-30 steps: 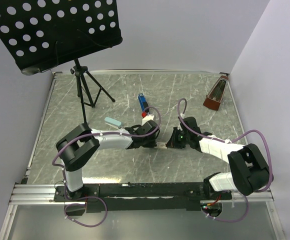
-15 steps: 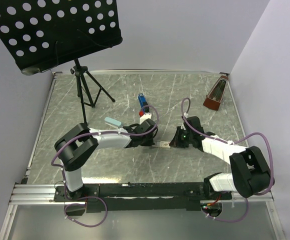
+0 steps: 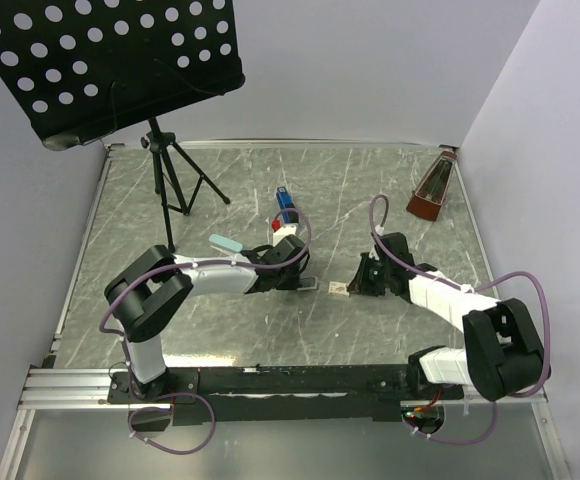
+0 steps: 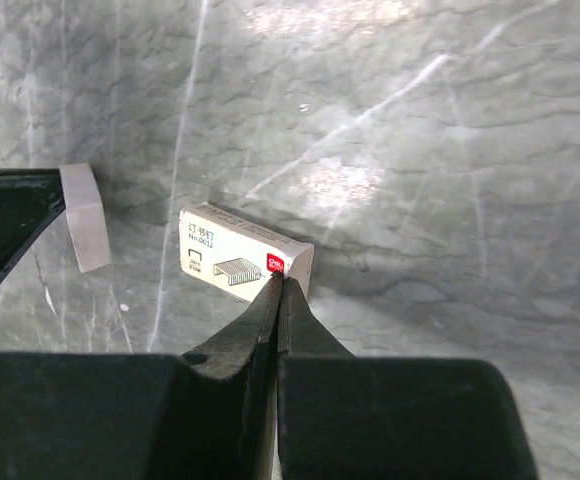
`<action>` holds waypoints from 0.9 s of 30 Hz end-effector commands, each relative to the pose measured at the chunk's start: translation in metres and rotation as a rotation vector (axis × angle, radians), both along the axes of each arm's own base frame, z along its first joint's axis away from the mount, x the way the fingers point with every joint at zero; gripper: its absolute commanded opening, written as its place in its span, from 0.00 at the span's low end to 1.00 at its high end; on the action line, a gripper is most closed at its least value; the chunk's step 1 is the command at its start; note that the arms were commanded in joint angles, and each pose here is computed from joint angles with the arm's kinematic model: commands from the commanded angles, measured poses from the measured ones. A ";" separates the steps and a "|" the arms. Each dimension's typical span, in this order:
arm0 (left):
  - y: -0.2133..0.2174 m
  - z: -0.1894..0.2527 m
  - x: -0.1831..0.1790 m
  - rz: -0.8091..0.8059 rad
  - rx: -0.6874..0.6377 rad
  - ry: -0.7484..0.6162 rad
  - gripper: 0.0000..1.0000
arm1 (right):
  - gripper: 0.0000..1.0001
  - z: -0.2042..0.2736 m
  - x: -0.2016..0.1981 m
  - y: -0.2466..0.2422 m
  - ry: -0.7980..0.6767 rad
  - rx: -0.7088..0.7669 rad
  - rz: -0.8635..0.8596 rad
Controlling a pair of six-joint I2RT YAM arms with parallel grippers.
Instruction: Load the staples into the stapler
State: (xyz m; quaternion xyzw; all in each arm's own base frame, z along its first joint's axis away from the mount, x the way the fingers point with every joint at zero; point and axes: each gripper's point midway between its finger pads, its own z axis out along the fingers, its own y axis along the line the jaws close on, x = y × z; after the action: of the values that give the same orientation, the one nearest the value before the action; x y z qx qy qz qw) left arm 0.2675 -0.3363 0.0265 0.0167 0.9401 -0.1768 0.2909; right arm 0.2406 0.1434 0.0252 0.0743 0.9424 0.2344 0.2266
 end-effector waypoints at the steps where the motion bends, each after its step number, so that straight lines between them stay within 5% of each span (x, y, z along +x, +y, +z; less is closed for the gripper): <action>1: 0.004 0.010 0.001 -0.012 0.017 -0.021 0.01 | 0.00 0.005 0.003 -0.013 -0.030 -0.026 -0.050; 23: -0.017 0.021 0.010 -0.069 0.036 -0.039 0.01 | 0.00 0.025 0.069 -0.095 -0.107 -0.117 -0.453; 27: -0.026 0.023 0.010 -0.086 0.034 -0.045 0.01 | 0.08 0.020 0.073 -0.096 -0.091 -0.120 -0.459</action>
State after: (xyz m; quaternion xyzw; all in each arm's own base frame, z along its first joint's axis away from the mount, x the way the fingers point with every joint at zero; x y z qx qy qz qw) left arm 0.2734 -0.3435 0.0395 0.0505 0.9411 -0.1575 0.2948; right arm 0.2923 0.0535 0.0334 0.2497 0.9134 0.1278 0.2949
